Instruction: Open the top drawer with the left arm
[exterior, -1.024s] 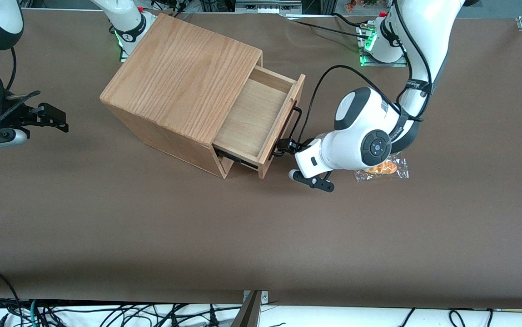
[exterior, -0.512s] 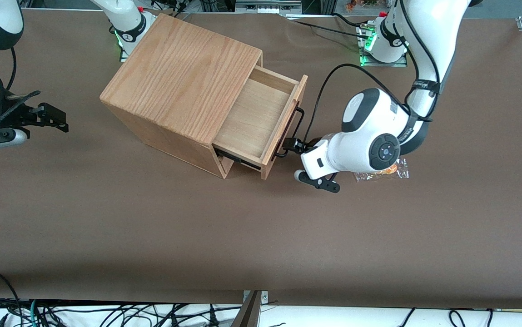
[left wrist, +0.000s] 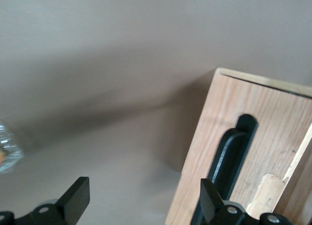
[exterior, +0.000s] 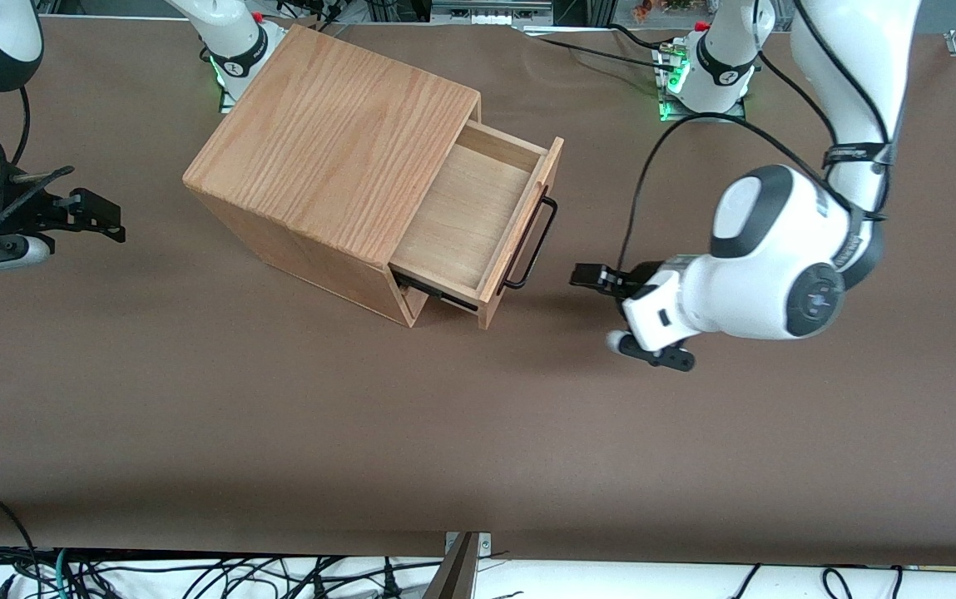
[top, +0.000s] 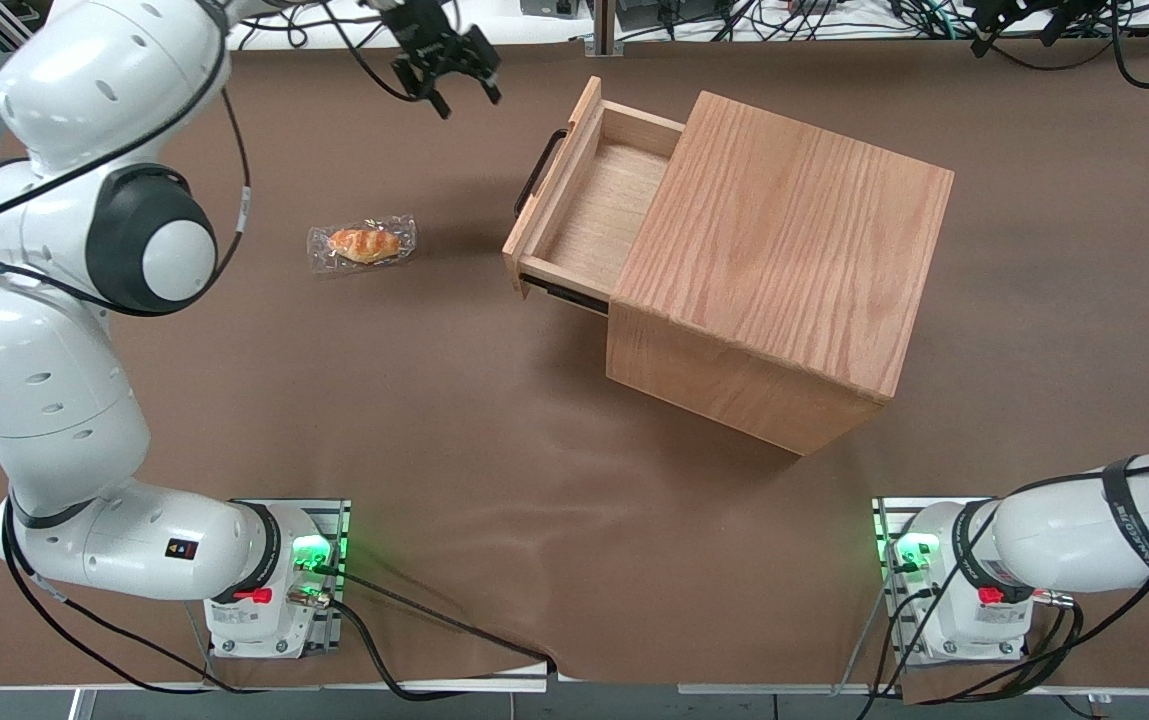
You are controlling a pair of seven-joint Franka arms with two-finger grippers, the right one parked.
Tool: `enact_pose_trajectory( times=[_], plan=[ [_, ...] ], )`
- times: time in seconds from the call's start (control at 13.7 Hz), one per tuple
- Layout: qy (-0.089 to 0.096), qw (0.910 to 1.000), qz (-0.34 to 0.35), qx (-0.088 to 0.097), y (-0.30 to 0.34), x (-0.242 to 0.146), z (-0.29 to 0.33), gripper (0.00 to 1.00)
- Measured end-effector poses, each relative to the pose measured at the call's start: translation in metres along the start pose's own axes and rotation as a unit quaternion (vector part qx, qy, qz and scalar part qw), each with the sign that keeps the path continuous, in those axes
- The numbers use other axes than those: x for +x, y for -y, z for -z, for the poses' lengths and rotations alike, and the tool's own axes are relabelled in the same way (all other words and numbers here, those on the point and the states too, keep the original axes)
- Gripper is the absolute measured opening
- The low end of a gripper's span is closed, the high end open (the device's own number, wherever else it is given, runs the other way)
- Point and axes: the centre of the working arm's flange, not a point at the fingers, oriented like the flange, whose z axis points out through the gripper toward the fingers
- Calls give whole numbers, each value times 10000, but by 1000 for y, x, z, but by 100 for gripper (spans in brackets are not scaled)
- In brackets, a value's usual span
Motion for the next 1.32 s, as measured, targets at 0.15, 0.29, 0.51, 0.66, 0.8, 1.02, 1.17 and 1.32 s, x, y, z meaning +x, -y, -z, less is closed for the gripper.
enact_pose_trajectory(
  times=[0.15, 0.29, 0.51, 0.66, 0.8, 1.02, 1.17, 1.32],
  plan=[
    [-64, 9993, 259, 258, 45, -5, 32, 100],
    [-141, 9965, 458, 690, 95, -11, 60, 100],
    [-205, 9931, 465, 1057, 145, -18, 86, 100],
    [-248, 9886, 492, 1403, 153, -27, 98, 100],
    [-477, 9824, 530, 1727, 152, -43, 112, 100],
    [-991, 9740, 606, 1943, 154, -89, 138, 100],
    [-1028, 9729, 356, 2041, 149, -127, 158, 100],
    [-855, 9742, 131, 2087, 136, -163, 174, 100]
  ],
)
